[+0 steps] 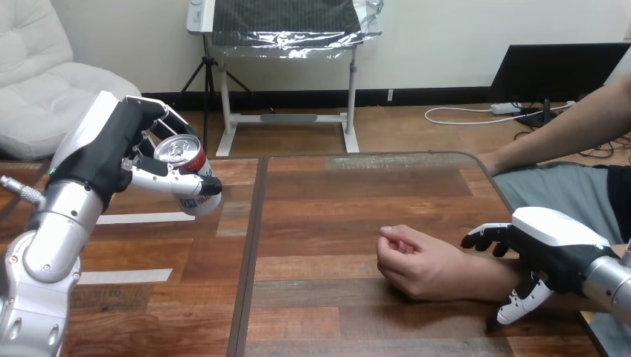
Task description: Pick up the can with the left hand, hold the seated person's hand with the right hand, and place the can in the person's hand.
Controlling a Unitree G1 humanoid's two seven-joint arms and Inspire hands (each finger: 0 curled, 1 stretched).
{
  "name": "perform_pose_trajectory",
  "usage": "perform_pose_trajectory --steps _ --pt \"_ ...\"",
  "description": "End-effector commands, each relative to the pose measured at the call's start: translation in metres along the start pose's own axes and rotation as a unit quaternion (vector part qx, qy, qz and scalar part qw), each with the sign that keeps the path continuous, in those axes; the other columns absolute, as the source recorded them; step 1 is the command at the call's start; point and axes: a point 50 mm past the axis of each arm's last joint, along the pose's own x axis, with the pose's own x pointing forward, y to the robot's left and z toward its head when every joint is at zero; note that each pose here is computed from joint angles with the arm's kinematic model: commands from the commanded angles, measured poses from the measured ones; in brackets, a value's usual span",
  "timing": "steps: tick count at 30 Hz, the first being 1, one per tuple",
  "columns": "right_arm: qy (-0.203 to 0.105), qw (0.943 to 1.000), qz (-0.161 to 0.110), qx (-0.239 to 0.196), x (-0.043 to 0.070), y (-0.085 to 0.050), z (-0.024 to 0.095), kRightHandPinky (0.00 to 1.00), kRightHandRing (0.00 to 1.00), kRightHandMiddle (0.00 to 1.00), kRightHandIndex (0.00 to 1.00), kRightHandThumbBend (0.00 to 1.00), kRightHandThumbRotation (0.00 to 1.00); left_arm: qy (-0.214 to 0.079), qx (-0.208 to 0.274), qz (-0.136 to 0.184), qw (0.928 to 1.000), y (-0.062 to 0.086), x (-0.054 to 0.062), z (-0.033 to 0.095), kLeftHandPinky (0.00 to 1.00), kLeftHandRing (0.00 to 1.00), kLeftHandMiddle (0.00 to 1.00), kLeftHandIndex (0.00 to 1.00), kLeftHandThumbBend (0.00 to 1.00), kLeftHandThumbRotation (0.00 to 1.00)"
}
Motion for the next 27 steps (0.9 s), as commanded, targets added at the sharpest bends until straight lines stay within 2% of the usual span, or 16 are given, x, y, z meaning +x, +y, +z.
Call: perform_pose_trajectory --steps 1,15,27 --pt "0.001 0.9996 -0.026 0.01 0.0074 -0.0182 0.0035 0.57 0.77 0.81 0.81 0.98 0.14 -0.042 0.003 0.035 0.9985 0.0205 0.0008 0.0165 0.24 0.28 0.37 0.42 0.84 0.0" --pt "0.015 0.9996 -0.025 0.005 0.0103 -0.0229 -0.0009 0.56 0.76 0.82 0.81 1.0 0.14 -0.042 0.002 0.037 0.9984 0.0195 0.0003 0.0155 0.24 0.28 0.38 0.42 0.84 0.0" --pt "0.031 0.9995 -0.006 0.0 0.0129 -0.0185 -0.0058 0.56 0.77 0.82 0.81 1.0 0.16 -0.042 0.002 0.036 0.9984 0.0192 -0.0001 0.0158 0.19 0.23 0.36 0.42 0.84 0.0"
